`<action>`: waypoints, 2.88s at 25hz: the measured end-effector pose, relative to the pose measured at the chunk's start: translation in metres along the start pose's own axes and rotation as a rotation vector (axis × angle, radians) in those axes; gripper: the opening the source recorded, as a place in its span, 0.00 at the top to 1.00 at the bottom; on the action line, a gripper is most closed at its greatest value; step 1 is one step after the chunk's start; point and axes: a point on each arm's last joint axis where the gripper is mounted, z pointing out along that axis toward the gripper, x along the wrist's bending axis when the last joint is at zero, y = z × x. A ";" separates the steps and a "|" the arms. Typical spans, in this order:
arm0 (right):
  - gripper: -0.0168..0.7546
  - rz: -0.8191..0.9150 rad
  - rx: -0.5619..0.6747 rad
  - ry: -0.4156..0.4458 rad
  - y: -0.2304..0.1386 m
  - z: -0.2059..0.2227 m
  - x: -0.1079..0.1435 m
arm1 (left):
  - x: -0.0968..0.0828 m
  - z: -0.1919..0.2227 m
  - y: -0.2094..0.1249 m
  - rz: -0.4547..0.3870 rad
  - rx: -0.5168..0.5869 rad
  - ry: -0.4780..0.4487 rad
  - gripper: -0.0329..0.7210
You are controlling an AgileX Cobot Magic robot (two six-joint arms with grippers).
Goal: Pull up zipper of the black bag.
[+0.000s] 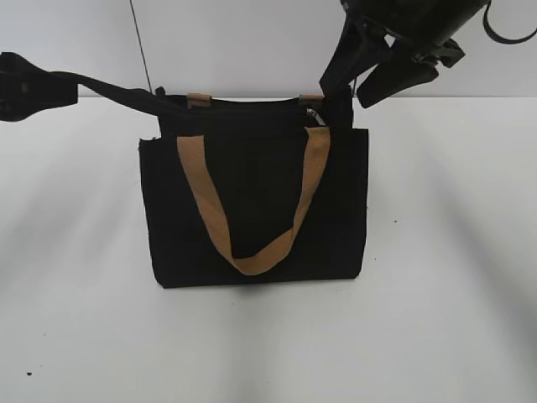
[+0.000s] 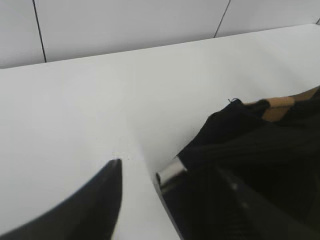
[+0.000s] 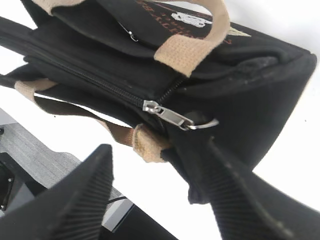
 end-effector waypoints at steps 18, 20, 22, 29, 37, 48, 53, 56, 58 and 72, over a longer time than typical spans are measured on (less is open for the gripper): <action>0.26 -0.307 -0.142 -0.340 -0.043 -0.083 0.078 | -0.008 -0.033 0.012 -0.062 -0.118 0.124 0.29; 0.27 -0.332 -0.162 -0.355 -0.051 -0.091 0.087 | -0.003 -0.040 0.005 -0.071 -0.130 0.214 0.29; 0.30 -0.343 -0.166 -0.363 -0.060 -0.095 0.092 | 0.002 -0.042 -0.005 -0.085 -0.122 0.296 0.29; 0.32 -0.323 -0.097 -0.382 -0.091 -0.087 0.082 | -0.001 -0.035 -0.026 -0.077 -0.071 0.381 0.30; 0.32 -0.296 -0.020 -0.387 -0.122 -0.076 0.069 | -0.044 -0.016 -0.025 0.027 -0.065 0.296 0.31; 0.32 -0.315 -0.082 -0.384 -0.144 -0.097 0.076 | -0.032 0.010 -0.042 0.171 0.071 0.391 0.31; 0.32 -0.320 -0.098 -0.383 -0.147 -0.102 0.078 | -0.027 0.008 -0.048 0.191 0.141 0.466 0.31; 0.32 -0.326 -0.115 -0.382 -0.151 -0.106 0.080 | -0.035 -0.002 -0.051 0.170 0.202 0.501 0.31; 0.32 -0.330 -0.129 -0.381 -0.153 -0.110 0.082 | -0.043 -0.009 -0.054 0.165 0.262 0.501 0.31; 0.23 -0.399 -0.391 -0.358 -0.227 -0.171 0.102 | -0.104 -0.138 -0.052 0.045 0.542 0.143 0.30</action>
